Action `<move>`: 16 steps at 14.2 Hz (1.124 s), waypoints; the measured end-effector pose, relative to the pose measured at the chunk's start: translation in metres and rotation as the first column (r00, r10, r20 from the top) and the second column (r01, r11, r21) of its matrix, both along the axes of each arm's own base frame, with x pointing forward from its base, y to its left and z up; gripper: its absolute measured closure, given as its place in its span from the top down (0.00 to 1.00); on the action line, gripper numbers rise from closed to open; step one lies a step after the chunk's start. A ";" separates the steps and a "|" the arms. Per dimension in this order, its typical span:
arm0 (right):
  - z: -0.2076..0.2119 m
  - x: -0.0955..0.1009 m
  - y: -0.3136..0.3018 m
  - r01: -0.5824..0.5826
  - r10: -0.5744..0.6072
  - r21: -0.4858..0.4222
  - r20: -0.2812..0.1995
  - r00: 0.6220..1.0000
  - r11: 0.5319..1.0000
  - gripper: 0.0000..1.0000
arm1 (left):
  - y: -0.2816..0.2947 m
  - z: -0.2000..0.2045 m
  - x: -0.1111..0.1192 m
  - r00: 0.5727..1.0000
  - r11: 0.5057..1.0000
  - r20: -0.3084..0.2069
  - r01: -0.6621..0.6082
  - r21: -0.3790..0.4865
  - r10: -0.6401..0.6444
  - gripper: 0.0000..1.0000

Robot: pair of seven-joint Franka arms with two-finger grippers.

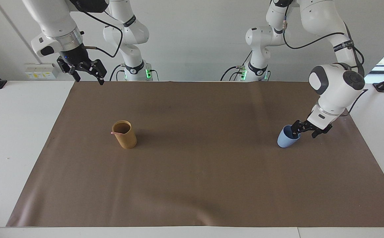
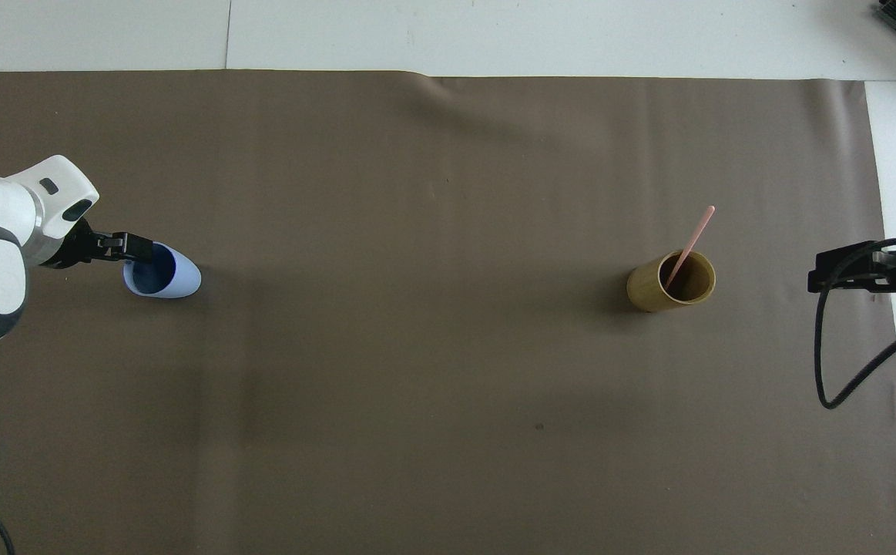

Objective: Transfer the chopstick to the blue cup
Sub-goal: 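Reach the left gripper to the white-blue cup and grip its rim, then slide the white-blue cup with the left gripper toward the table center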

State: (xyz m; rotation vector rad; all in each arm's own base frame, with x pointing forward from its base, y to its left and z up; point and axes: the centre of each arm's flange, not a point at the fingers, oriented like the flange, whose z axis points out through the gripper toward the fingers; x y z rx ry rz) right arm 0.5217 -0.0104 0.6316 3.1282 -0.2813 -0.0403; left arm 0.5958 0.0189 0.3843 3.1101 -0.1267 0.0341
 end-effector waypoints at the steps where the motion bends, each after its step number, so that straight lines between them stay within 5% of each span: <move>1: 0.000 0.000 0.000 0.000 0.000 0.000 0.000 1.000 1.000 1.00 | 0.000 -0.006 -0.003 1.000 1.000 -0.004 0.000 0.000 0.000 0.90; 8: 0.000 0.000 0.000 0.001 -0.001 0.000 0.000 1.000 1.000 1.00 | -0.014 -0.016 -0.010 0.999 1.000 -0.021 0.023 -0.004 -0.024 0.04; 12: 0.000 0.000 0.000 0.001 -0.001 0.000 0.000 1.000 1.000 1.00 | -0.052 0.010 -0.017 0.996 0.996 -0.013 0.084 -0.007 -0.084 0.04; 16: 0.000 0.000 0.000 0.001 -0.001 0.000 0.000 1.000 1.000 1.00 | -0.157 0.020 -0.036 0.996 0.996 -0.012 0.086 -0.010 -0.087 0.04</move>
